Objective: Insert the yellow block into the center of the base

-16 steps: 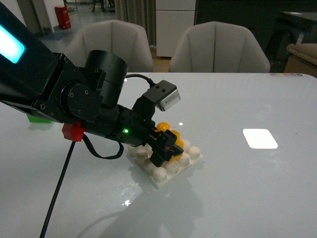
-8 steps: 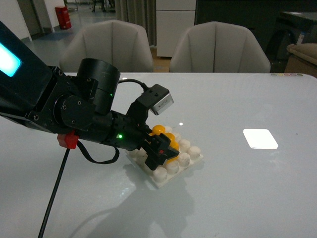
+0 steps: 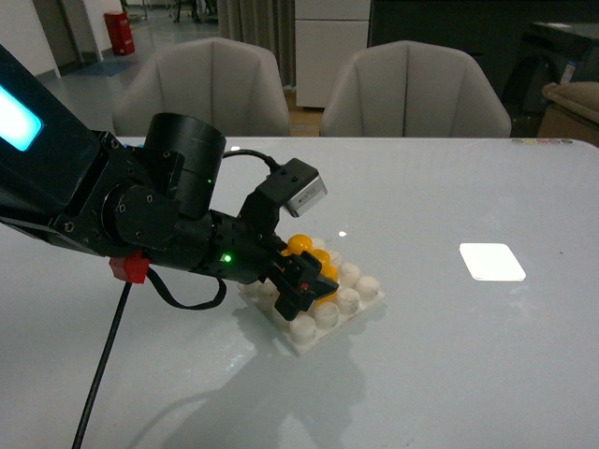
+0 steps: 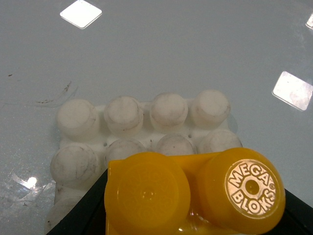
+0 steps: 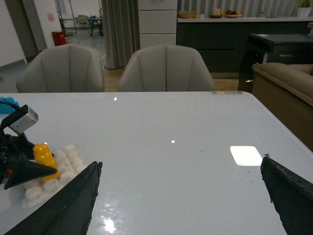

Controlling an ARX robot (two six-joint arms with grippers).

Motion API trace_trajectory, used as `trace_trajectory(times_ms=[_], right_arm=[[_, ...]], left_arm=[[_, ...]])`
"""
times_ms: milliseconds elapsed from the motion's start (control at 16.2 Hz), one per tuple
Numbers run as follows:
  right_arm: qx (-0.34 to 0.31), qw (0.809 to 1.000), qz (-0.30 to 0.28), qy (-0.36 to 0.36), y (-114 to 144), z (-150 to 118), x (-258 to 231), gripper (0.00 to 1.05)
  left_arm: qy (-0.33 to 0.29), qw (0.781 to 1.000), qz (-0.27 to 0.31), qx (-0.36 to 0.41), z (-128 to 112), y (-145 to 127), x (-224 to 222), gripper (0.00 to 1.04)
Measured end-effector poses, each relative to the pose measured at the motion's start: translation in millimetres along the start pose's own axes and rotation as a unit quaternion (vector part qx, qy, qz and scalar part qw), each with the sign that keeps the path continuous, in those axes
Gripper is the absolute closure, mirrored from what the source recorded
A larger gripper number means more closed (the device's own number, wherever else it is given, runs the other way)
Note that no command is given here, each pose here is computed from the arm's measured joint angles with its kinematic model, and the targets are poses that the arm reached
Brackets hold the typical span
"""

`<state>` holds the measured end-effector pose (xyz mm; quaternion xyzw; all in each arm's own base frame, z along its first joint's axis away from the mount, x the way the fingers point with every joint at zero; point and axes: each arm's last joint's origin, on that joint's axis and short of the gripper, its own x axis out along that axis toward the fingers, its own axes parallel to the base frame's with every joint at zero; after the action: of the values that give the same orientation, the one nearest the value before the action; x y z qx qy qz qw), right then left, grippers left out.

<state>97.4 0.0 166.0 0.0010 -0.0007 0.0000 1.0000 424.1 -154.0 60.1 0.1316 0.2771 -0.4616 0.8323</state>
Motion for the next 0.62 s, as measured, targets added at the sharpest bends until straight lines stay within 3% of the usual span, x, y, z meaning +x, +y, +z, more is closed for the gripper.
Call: trace_trajectory(times_ms=[618], right_arm=[[0.000,1.000,0.000,0.000,0.0,0.0,0.0,0.06]], left_arm=[[0.005,1.000,-0.005,0.005,-3.0,2.6,-2.5,0.39]])
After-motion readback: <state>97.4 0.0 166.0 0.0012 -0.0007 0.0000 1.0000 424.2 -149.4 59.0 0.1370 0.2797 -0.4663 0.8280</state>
